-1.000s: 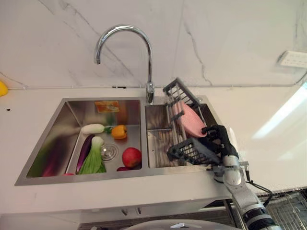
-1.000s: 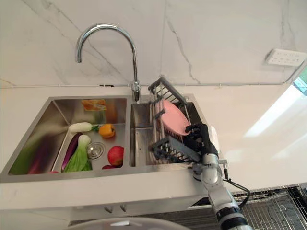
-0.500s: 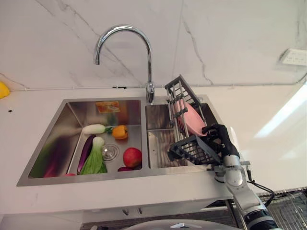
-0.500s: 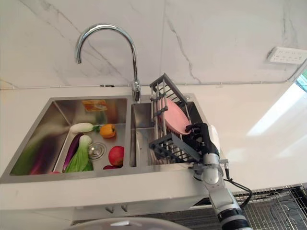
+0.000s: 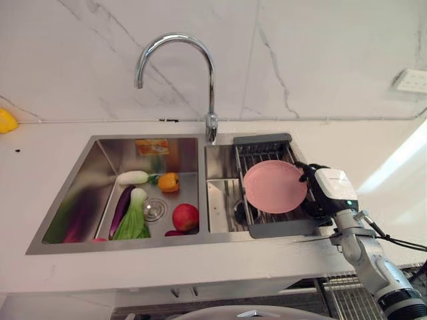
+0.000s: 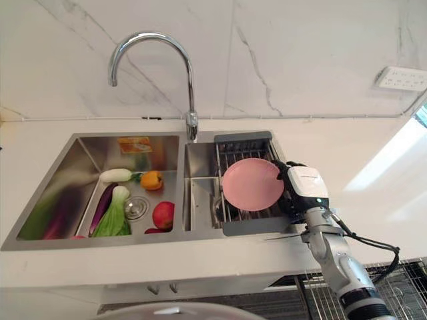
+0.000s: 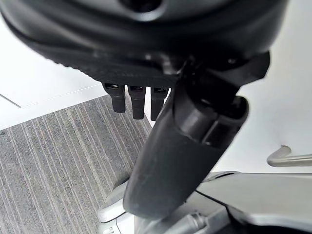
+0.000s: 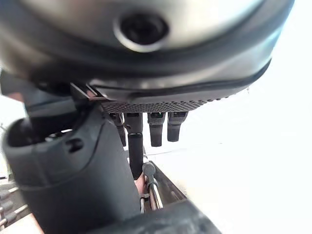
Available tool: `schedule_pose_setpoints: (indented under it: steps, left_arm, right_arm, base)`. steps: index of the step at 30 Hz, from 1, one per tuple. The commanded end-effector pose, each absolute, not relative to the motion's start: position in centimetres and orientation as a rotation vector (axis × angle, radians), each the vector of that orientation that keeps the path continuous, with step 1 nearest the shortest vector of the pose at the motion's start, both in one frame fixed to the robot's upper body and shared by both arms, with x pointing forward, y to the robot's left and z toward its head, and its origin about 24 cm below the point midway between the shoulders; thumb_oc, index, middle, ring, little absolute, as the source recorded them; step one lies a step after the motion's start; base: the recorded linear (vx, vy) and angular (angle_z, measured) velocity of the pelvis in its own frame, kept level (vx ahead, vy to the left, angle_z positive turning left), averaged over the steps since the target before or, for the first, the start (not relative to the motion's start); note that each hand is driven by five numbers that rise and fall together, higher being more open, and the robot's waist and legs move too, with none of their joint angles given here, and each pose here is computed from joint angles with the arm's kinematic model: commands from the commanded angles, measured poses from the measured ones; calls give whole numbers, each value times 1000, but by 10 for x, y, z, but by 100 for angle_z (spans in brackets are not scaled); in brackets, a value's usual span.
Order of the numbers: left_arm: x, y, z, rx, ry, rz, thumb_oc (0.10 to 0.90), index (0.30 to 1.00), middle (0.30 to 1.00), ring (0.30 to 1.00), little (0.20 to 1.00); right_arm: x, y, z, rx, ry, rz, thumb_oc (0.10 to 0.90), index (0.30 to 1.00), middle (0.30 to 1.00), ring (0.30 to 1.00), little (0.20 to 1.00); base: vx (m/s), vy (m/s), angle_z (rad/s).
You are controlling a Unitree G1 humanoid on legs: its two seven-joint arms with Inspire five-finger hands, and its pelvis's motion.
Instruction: Place the dishes in the dishwasher.
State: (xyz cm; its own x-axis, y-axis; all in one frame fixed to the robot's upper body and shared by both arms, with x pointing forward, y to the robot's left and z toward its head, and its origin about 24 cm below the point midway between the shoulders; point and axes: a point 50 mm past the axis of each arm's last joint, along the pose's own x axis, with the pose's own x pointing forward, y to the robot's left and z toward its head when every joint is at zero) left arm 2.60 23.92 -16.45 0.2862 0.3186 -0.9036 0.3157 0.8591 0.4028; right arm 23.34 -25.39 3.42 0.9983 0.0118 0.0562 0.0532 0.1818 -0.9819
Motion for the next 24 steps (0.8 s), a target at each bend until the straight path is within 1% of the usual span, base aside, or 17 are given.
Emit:
schedule_pose_setpoints:
  steps: [1,2,3,7,8,9,10,12,13,17,18,19,20,21,24]
  left_arm:
    - [52,238,-164,634,1243,-51,800,900,900,900,900]
    - [52,238,-164,632,1246,-51,800,900,900,900,900]
    - [52,237,-165,630,1249,-51,800,900,900,900,900]
    - [53,236,-165,611,1262,-41,800,900,900,900,900]
    - [54,238,-164,614,1262,-33,800,900,900,900,900]
    - [54,240,-164,608,1266,-19,800,900,900,900,900]
    - [55,241,-163,609,1266,-18,800,900,900,900,900]
    - [55,243,-163,601,1269,6,800,900,900,900,900]
    - [55,244,-162,596,1271,17,800,900,900,900,900]
    - [52,244,-163,576,1276,50,800,900,900,900,900]
    - [52,244,-163,576,1276,50,800,900,900,900,900]
    - [50,243,-163,577,1278,50,800,900,900,900,900]
    - [49,242,-164,586,1272,46,800,900,900,900,900]
    - [49,242,-164,586,1272,46,800,900,900,900,900]
    - [49,239,-164,596,1267,28,800,900,900,900,900]
  right_arm:
    - [261,-276,100,-1480,-248,-258,800,900,900,900,900]
    - [261,-274,96,-1427,-231,-255,800,900,900,900,900]
    - [262,-273,86,-1312,-182,-271,800,900,900,900,900]
    - [264,-256,45,-613,-9,-333,800,900,900,900,900]
    - [265,-246,38,-369,5,-346,800,900,900,900,900]
    - [266,-231,26,-33,21,-350,800,900,900,900,900]
    - [266,-231,26,-31,21,-350,800,900,900,900,900]
    - [266,-218,17,250,32,-374,800,900,900,900,900]
    - [266,-215,19,274,27,-368,800,900,900,900,900]
    - [260,-232,26,26,11,-407,800,900,900,900,900]
    - [260,-232,26,24,11,-408,800,900,900,900,900]
    - [256,-244,38,-216,-32,-422,800,900,900,900,900]
    - [255,-251,45,-357,-62,-441,800,900,900,900,900]
    - [255,-251,45,-359,-62,-442,800,900,900,900,900]
    - [252,-258,52,-557,-93,-438,800,900,900,900,900]
  base:
    - [-7,-3,3]
    - [0,0,0]
    - [0,0,0]
    - [0,0,0]
    - [-10,8,-4]
    - [-18,10,-4]
    - [-12,8,-6]
    - [-4,2,-2]
    - [0,0,0]
    - [0,0,0]
    - [31,-3,1]
    - [0,0,0]
    - [0,0,0]
    - [11,10,4]
    - [4,1,1]
